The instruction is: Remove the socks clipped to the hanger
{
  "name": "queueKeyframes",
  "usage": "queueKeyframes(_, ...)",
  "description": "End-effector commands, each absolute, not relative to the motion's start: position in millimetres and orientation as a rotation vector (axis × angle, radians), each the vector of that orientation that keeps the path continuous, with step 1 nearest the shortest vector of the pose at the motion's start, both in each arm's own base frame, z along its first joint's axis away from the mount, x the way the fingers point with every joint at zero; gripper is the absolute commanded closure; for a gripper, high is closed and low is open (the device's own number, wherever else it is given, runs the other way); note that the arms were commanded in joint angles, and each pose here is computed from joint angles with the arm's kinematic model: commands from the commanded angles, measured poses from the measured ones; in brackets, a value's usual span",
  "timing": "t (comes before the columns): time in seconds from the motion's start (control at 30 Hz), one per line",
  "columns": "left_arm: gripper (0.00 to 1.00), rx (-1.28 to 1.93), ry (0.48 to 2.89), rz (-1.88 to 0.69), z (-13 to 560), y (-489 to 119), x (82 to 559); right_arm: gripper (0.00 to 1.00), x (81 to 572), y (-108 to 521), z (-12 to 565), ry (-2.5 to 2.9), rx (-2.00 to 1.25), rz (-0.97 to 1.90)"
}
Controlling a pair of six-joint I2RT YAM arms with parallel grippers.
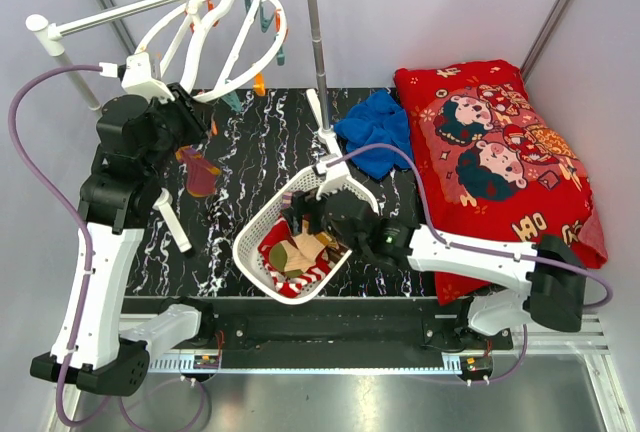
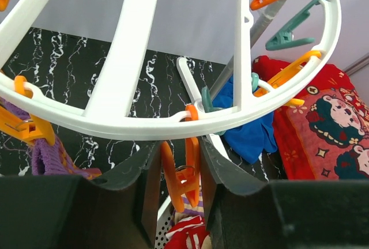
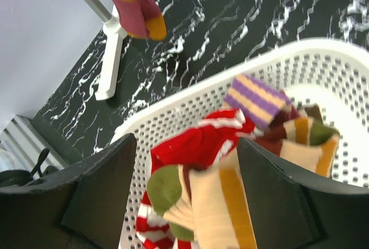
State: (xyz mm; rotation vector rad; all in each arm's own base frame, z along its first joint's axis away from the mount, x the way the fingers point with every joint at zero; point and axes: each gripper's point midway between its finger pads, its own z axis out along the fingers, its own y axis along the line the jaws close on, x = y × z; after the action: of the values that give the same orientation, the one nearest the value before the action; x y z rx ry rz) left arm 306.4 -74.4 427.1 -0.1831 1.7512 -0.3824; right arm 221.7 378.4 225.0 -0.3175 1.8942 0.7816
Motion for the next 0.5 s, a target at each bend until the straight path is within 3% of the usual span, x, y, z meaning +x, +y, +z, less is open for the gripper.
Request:
queueKeyframes(0.0,0.67,-0.152,1.668,-0.452,449,-84,307,0.2,239,398,252,1.804,-0.423,0.707)
queueKeyframes(0.17,0.66,-0.145,1.652,-0.48,453,-88,306,0.2,251,442,293,1.494,-0.553,0.786)
queueKeyframes(0.47,0.63,-0.122,1.644,-0.55,457,-99,304,0.21,264,524,310,1.145,-0.763,0.876)
